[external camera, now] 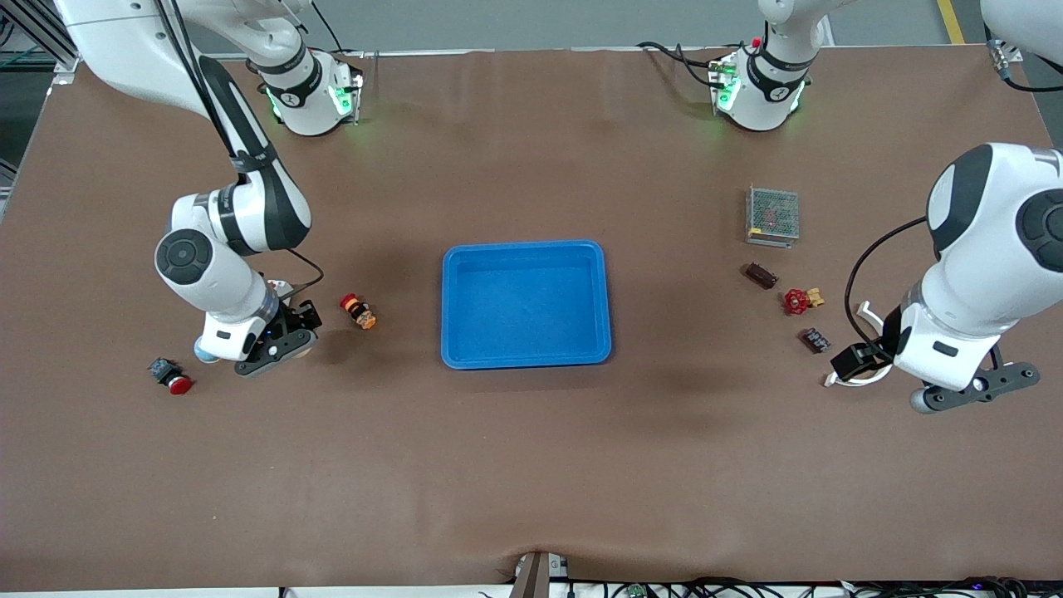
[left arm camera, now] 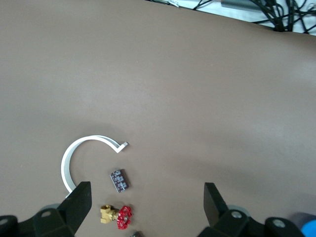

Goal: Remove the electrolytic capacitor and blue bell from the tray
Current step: 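Place the capacitor by the white arc while the right gripper carries the bell, then lower the bell beside the first bell and open the right gripper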

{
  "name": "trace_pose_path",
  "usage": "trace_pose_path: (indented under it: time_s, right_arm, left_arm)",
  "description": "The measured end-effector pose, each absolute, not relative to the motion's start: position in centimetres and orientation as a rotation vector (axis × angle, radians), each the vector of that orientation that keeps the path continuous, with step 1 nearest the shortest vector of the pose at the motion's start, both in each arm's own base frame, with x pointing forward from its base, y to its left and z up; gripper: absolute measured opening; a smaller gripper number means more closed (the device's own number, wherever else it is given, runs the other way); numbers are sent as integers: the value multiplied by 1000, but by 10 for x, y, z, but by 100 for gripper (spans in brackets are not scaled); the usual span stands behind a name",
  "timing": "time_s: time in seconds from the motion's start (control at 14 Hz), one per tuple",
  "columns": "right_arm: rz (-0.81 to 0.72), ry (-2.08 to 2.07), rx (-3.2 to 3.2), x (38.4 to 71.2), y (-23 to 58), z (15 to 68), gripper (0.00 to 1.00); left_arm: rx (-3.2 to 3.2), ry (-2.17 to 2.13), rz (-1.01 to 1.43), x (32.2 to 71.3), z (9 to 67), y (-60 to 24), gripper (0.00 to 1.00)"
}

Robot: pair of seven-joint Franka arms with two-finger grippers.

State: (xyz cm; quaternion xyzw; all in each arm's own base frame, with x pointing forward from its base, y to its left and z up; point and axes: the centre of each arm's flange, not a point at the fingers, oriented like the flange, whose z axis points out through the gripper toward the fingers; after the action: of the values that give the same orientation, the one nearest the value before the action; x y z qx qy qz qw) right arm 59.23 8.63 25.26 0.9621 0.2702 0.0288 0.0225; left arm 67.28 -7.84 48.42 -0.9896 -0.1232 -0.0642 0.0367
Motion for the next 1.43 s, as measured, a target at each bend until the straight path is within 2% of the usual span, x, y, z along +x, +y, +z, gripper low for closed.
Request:
trace_pose_path:
  time_s: [0.5,0.93,1.43]
  right_arm:
    - [130,856,2986,584,85,194,65]
    - [135,859,2988,581,85,181,65]
    - [147,859,2988,581,85,176,65]
  left_arm:
    - [-3082,-309,-149,646,529,-100,100]
    - [-3105,-283,-72,599,594,-97,100]
    - [-3099,-151,-2,561,617,-75,100]
